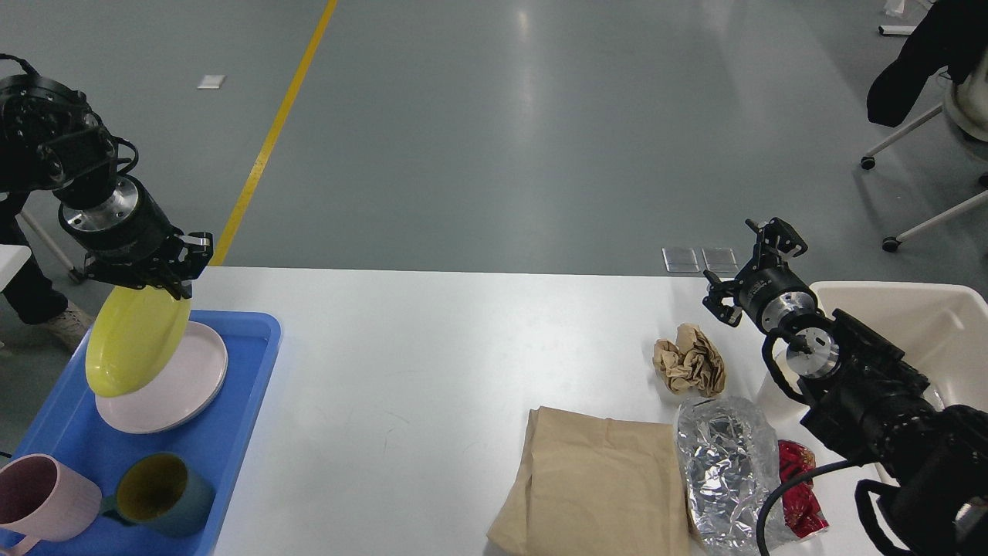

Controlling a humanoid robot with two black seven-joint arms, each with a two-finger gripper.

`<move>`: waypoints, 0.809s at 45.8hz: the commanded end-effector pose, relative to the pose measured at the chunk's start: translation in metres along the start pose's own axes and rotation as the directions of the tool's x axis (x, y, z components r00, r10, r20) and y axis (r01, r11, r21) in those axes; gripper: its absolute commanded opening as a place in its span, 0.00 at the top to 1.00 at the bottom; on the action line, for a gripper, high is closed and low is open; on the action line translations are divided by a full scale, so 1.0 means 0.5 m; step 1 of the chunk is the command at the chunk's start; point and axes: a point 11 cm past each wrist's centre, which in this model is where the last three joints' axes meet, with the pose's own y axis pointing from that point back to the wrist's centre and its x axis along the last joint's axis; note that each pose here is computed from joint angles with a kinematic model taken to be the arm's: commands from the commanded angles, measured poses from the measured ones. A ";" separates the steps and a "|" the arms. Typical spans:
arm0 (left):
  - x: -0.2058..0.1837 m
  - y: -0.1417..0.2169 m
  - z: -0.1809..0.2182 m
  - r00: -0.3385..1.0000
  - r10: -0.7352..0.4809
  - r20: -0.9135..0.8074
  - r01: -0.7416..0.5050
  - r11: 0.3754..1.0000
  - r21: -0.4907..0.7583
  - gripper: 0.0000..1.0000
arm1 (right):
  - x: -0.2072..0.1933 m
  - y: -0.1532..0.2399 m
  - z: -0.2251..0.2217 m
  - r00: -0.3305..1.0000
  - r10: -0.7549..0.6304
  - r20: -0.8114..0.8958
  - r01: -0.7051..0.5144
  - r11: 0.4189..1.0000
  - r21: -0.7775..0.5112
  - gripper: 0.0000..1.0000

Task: Tidy desktop
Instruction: 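Lift the yellow plate and carry it over the blue tray, then lower the yellow plate onto the pink plate and release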

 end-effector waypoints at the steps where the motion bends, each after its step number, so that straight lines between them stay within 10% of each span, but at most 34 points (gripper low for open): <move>1: 0.006 -0.053 -0.030 0.994 0.108 -0.011 -0.107 0.993 0.040 1.00 | 0.000 0.000 0.000 1.000 0.000 0.001 0.000 1.000 0.001 0.00; 37: -0.073 -0.231 -0.058 0.982 0.184 0.049 -0.188 0.973 0.132 1.00 | 0.000 0.000 0.000 1.000 0.000 0.000 0.000 1.000 0.000 0.00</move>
